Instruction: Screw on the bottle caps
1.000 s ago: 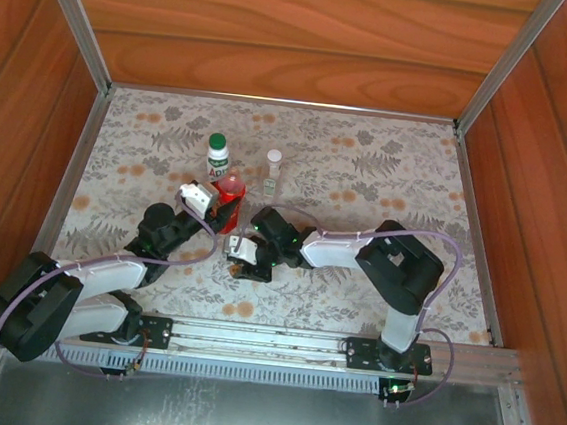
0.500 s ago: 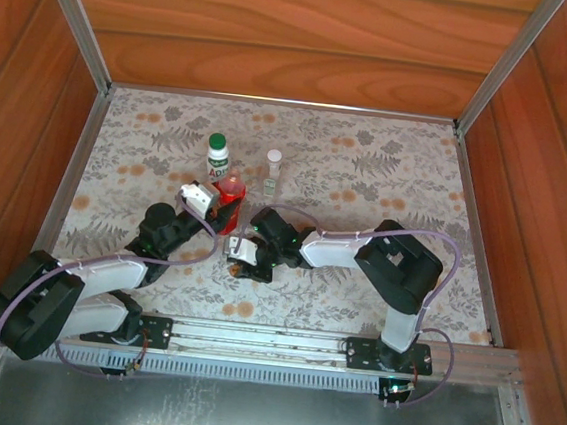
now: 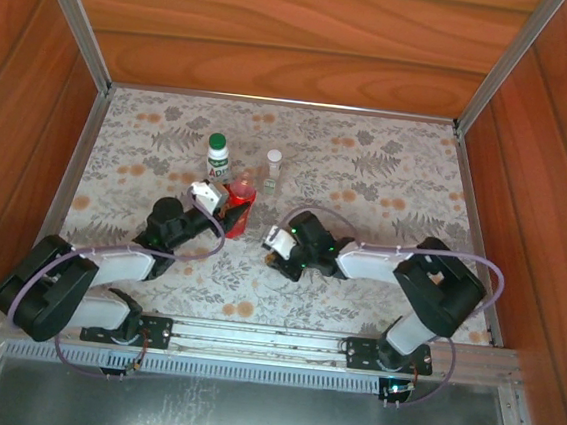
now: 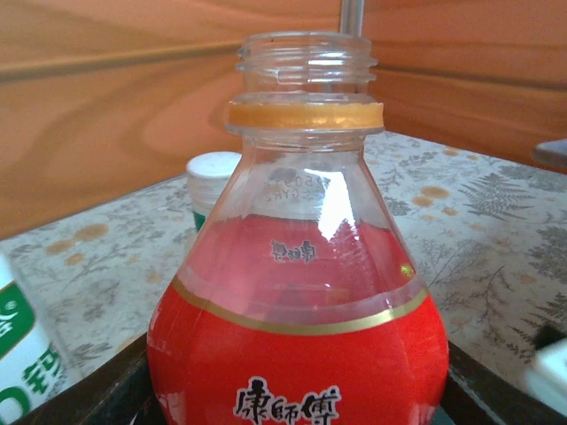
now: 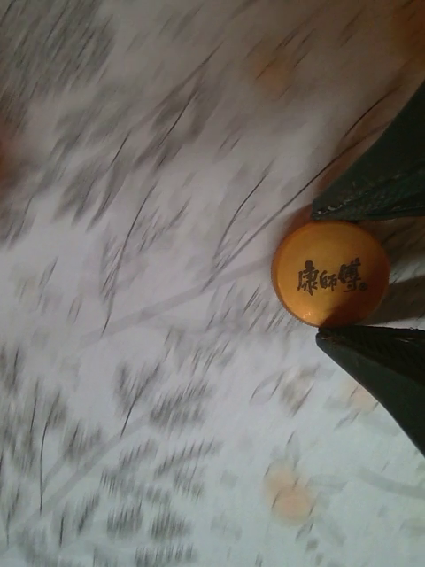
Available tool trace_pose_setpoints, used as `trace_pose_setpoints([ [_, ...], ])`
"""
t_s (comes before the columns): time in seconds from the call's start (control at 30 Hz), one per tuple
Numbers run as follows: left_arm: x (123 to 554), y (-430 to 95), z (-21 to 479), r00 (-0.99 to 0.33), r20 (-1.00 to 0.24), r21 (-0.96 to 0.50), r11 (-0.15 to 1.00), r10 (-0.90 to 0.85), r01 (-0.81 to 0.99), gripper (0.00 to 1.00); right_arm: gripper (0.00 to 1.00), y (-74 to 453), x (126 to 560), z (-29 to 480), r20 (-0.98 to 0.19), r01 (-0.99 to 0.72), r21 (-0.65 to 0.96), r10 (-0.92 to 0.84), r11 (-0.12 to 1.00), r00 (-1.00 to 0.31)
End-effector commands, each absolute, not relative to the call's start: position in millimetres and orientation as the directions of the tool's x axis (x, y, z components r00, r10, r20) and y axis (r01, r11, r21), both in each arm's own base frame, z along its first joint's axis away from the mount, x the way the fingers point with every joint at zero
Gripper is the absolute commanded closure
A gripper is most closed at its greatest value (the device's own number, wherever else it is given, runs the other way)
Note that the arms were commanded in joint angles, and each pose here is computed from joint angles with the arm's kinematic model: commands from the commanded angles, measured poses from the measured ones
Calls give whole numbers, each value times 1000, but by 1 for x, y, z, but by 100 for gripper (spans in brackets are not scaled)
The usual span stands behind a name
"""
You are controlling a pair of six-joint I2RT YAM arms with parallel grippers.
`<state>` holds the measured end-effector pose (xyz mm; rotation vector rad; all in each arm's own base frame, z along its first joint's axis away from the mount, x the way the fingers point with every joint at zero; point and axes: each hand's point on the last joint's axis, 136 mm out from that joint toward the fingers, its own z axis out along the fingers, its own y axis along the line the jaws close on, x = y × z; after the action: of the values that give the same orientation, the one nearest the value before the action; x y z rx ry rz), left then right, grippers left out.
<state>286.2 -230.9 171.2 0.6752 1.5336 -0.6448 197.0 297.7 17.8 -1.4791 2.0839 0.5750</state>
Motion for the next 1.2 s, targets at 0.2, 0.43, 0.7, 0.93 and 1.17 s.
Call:
trace_pose_setpoints([
  [0.2,288,-276,190,3,-994,-52,511,-106,858,39,71,219,235,11,-595,-624,75,-467,778,-654],
  [0.43,285,-315,178,-3,-997,-34,408,-77,913,39,64,187,238,14,-601,-495,37,-376,868,-706],
  [0.7,281,-333,166,-11,-999,-30,367,-54,930,39,26,205,235,80,-717,-610,63,-390,790,-578],
  [0.93,277,-342,156,-9,-999,-20,343,-31,939,39,24,250,222,180,-866,-736,252,-194,629,-462],
  [1.17,275,-347,148,-17,-1000,-23,332,-19,943,39,34,268,255,222,-878,-673,336,-40,659,-477],
])
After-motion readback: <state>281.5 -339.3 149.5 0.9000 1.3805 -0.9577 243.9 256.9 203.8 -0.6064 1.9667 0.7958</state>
